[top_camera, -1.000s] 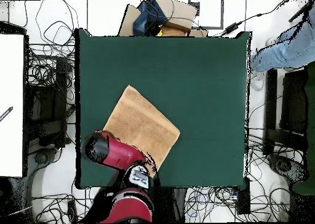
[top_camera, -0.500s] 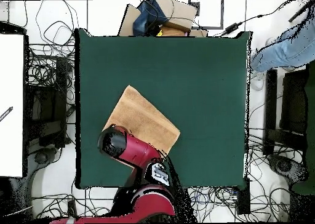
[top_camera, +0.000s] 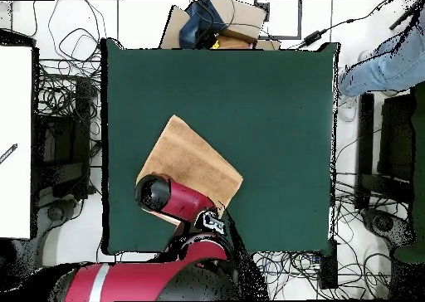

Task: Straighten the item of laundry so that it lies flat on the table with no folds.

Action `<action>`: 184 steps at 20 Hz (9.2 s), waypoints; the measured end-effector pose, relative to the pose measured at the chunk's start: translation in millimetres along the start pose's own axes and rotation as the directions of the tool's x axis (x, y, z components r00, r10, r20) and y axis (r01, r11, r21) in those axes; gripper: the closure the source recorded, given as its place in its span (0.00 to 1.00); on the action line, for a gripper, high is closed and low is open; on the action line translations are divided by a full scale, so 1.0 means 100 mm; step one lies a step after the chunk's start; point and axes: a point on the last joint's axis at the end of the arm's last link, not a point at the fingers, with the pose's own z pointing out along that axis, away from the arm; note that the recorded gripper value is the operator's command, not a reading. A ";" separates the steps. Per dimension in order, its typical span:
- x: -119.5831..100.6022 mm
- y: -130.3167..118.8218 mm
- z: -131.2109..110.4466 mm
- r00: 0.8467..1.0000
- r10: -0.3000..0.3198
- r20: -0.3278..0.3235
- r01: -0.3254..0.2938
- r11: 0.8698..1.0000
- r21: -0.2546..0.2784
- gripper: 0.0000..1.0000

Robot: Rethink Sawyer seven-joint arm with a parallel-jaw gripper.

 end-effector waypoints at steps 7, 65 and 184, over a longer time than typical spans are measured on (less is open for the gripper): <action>0.00 0.01 -0.01 0.999 -0.032 0.008 0.032 0.999 0.001 1.00; 0.26 0.29 0.01 0.981 -0.122 0.148 0.113 0.992 0.063 1.00; -0.75 -0.83 -0.93 0.938 0.341 0.059 -0.337 0.939 -0.075 1.00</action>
